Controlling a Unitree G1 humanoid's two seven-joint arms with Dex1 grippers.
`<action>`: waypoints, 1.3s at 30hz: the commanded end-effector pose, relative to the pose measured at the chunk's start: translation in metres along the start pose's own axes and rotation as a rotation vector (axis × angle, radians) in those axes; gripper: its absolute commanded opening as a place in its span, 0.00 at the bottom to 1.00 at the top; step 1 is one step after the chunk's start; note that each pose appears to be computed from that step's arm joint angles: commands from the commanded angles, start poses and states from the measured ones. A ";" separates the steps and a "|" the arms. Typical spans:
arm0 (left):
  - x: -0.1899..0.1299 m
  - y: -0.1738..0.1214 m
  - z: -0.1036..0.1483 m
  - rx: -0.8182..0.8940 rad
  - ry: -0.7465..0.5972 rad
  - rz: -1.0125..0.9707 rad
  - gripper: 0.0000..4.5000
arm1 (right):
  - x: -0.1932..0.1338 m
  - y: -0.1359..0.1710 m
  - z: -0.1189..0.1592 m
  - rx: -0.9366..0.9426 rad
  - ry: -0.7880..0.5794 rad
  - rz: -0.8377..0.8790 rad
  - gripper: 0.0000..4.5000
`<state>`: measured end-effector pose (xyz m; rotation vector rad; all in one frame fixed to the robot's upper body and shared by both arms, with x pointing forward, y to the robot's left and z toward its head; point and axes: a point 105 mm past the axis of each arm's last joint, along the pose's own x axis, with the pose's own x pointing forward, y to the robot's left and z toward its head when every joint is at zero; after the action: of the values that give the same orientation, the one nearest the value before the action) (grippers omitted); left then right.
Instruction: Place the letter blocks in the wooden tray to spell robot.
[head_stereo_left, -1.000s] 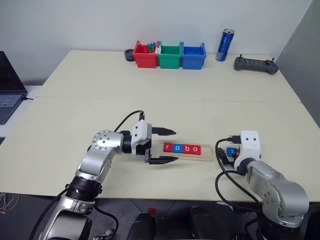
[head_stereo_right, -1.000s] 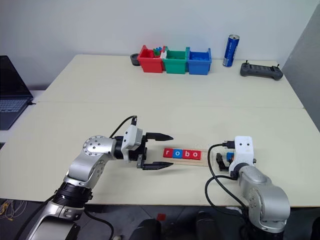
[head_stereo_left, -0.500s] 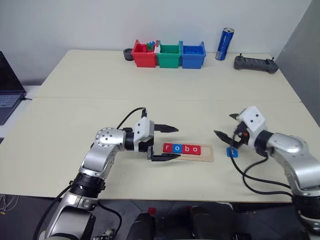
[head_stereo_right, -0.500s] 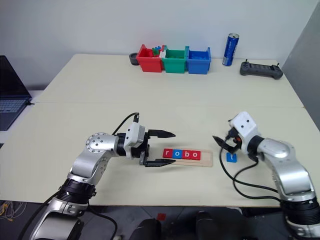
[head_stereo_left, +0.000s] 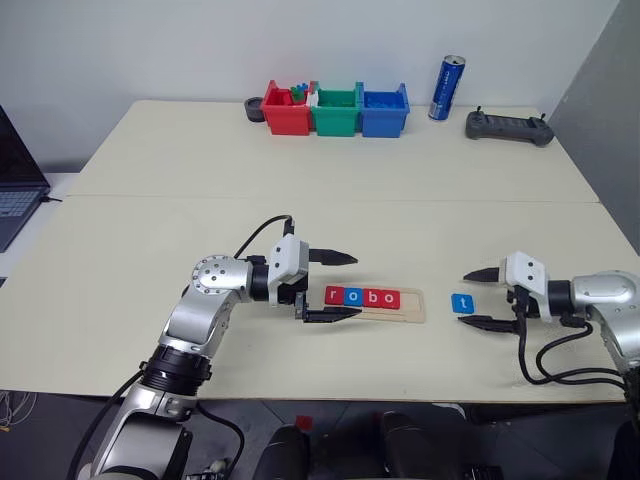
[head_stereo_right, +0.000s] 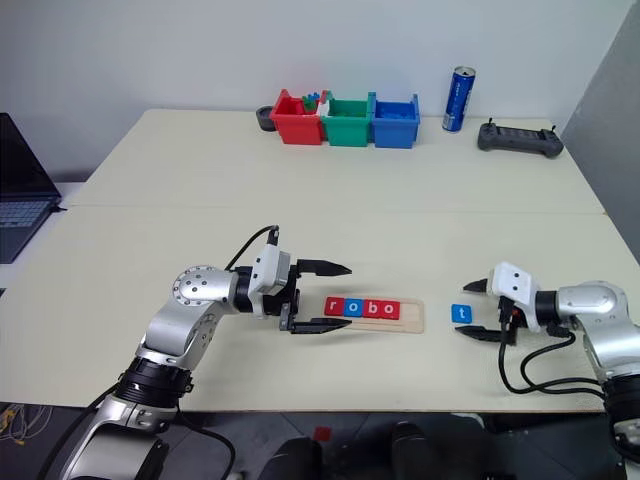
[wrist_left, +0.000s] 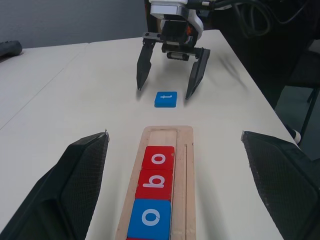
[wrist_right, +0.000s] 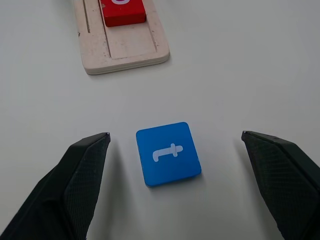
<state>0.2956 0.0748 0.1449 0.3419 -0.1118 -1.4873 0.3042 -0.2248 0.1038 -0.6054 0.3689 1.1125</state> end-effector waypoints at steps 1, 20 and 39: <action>0.001 -0.001 0.008 0.037 -0.013 -0.014 1.00 | 0.001 -0.001 -0.001 -0.012 0.009 0.025 1.00; 0.002 0.000 0.009 0.037 -0.016 -0.016 1.00 | 0.000 -0.005 0.004 -0.003 -0.013 0.028 0.32; 0.003 -0.004 0.009 0.035 -0.028 -0.020 1.00 | 0.039 0.025 0.064 -0.096 -0.148 0.082 0.32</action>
<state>0.2955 0.0741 0.1449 0.3376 -0.1138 -1.4877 0.2978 -0.1553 0.1179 -0.5682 0.2554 1.2422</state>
